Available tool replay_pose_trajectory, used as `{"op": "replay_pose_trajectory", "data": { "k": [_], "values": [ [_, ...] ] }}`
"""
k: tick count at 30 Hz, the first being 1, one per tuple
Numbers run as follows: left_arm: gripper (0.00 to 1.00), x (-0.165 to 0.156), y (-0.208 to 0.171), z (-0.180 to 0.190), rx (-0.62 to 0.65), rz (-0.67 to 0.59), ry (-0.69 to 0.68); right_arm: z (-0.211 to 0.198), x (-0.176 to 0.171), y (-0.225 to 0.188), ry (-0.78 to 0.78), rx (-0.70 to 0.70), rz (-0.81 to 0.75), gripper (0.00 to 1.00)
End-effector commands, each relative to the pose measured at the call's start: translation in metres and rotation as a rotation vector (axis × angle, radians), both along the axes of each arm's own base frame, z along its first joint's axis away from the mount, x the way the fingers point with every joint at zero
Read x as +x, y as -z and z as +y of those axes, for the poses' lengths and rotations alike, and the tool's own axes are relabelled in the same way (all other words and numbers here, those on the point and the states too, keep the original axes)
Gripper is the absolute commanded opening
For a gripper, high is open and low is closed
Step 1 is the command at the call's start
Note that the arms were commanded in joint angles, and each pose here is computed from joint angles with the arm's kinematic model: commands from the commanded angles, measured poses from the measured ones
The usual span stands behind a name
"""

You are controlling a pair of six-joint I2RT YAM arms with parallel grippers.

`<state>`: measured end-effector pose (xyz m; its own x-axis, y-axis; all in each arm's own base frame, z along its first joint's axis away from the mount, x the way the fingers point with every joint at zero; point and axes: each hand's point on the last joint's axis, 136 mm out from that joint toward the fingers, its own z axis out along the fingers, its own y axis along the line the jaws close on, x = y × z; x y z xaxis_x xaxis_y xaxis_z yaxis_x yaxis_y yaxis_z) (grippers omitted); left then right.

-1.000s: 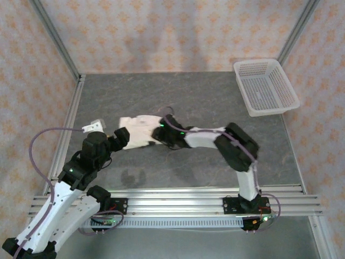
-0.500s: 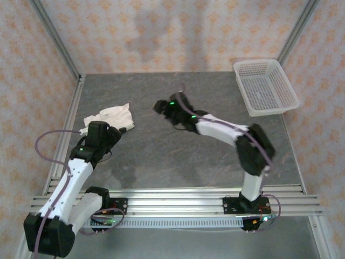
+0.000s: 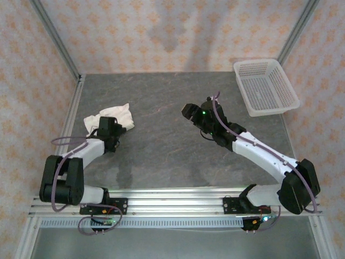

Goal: Fold the inside-out t-shirt

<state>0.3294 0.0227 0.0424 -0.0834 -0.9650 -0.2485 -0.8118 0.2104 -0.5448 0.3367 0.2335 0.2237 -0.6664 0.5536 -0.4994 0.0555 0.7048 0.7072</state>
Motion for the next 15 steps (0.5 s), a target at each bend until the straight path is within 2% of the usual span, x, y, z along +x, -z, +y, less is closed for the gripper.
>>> {"op": "replay_pose_trajectory", "data": {
  "k": [1,9,12,15],
  "values": [
    [0.84,0.029,-0.017,0.024,0.062,-0.109,-0.081,-0.006,-0.001,0.008,-0.012,-0.059,0.013,0.74],
    [0.78,0.088,-0.009,0.035,0.051,-0.144,-0.008,0.0,0.005,0.022,-0.027,-0.09,0.055,0.74],
    [0.77,0.105,-0.013,0.053,0.081,-0.16,-0.033,0.001,0.007,0.027,-0.023,-0.1,0.068,0.74],
    [0.74,0.131,-0.019,0.067,0.126,-0.151,0.013,0.001,0.009,0.03,-0.015,-0.109,0.074,0.74]
  ]
}}
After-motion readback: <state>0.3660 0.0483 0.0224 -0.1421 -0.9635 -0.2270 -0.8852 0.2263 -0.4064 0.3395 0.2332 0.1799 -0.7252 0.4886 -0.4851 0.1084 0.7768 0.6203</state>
